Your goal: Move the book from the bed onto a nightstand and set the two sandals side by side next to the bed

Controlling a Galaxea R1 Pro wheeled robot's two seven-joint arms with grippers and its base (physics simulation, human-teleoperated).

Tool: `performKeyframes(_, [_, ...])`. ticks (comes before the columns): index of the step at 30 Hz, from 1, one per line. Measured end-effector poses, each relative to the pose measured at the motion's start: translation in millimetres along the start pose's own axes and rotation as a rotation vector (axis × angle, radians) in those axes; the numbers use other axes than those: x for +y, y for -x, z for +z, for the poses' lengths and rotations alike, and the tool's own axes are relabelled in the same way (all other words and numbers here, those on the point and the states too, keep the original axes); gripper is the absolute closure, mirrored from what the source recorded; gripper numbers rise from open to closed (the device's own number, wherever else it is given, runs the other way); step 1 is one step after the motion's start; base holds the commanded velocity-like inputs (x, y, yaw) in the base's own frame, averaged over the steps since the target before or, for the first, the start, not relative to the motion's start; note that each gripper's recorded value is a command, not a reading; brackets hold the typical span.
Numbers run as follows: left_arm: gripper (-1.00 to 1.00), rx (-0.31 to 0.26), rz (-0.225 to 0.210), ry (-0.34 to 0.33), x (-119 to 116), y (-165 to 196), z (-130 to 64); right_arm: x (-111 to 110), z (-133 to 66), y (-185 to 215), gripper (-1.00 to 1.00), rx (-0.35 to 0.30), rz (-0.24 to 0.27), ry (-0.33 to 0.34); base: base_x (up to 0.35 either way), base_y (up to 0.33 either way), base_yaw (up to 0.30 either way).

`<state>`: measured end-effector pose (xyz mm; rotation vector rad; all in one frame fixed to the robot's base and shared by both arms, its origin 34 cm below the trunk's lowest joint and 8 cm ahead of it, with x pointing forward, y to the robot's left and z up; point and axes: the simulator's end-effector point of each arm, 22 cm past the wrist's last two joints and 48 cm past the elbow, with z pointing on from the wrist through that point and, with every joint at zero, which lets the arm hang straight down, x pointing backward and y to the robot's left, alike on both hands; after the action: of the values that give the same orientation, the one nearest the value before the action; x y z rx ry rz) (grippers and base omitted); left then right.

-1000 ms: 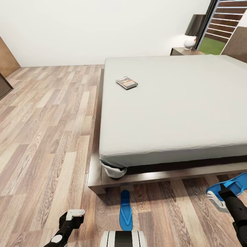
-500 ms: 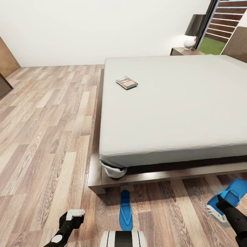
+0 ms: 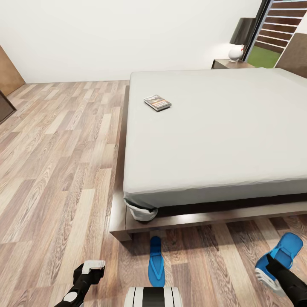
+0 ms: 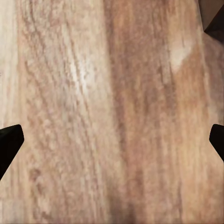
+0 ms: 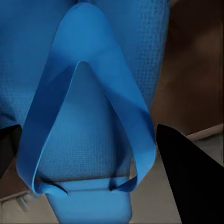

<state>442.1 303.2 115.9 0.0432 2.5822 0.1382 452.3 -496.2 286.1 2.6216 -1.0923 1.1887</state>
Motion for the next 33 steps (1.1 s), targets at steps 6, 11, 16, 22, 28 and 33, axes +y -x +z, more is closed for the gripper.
performKeyframes(6, [-1.0,0.009,0.002,0.003,1.2,-4.5,-0.8,-5.9,-6.6,32.7,1.0,-0.097,-0.057,-0.035,0.0,0.0,0.0])
performKeyframes(11, [-1.0,0.012,0.003,0.002,1.0,-5.9,-1.1,-11.3,-12.2,64.9,1.0,-0.251,-0.133,-0.062,0.0,0.0,0.0])
performKeyframes(16, [-1.0,0.013,0.003,0.002,1.0,-6.2,-1.1,-11.0,-15.9,75.3,1.0,-0.318,-0.174,-0.064,0.0,0.0,0.0])
performKeyframes(22, [-1.0,0.013,0.004,0.002,0.7,-6.3,-1.1,3.1,-19.3,80.4,1.0,-0.408,-0.231,-0.037,0.0,0.0,0.0])
performKeyframes(28, [-1.0,0.013,0.006,-0.001,-0.5,-6.2,-1.1,18.7,-28.0,102.2,1.0,-0.528,-0.316,0.039,0.0,0.0,0.0])
performKeyframes(33, [-1.0,0.013,0.007,-0.002,-0.9,-6.2,-1.2,32.2,-26.7,100.2,1.0,-0.559,-0.397,0.174,0.0,0.0,0.0])
